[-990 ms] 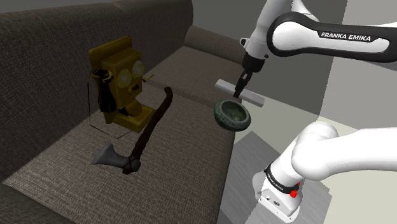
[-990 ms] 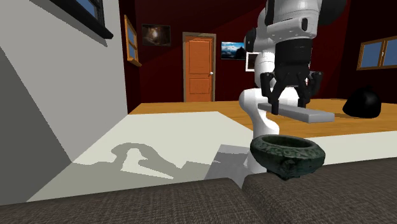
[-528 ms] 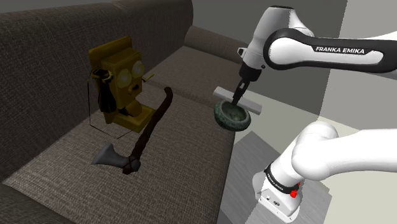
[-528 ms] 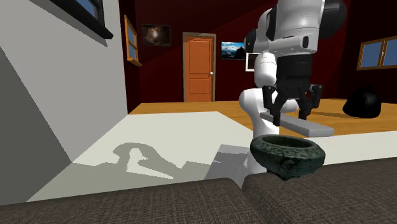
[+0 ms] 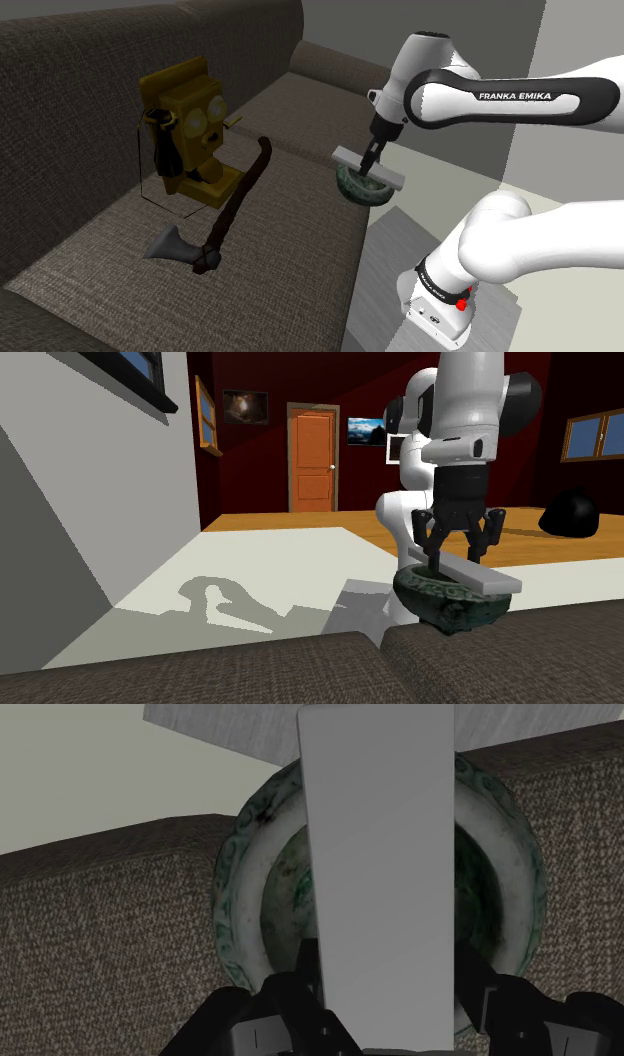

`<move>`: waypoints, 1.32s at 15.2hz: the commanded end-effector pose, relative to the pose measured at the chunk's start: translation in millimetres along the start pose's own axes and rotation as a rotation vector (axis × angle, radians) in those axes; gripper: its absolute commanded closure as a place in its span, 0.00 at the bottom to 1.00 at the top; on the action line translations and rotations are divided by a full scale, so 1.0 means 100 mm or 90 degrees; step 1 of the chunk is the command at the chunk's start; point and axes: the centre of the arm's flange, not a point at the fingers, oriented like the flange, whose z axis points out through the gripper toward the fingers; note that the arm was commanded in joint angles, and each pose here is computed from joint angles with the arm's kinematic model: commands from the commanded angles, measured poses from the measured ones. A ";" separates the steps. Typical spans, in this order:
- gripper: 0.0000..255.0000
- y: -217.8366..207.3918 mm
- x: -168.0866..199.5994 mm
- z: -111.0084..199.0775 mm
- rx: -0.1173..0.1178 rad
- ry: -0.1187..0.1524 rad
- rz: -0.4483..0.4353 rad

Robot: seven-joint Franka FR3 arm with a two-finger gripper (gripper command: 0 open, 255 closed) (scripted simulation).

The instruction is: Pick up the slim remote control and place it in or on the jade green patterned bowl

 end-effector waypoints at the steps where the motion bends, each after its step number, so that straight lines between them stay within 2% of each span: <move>1: 1.00 0.01 0.00 0.01 0.000 0.000 0.000; 6: 1.00 0.01 0.00 0.01 0.000 0.000 0.000; 7: 0.00 0.01 0.00 0.01 0.000 0.000 0.000; 12: 0.00 0.01 0.00 0.01 0.000 0.000 0.000; 16: 0.00 0.01 0.00 -0.49 0.000 0.000 0.000; 20: 0.00 0.01 0.00 -0.49 0.000 0.000 0.000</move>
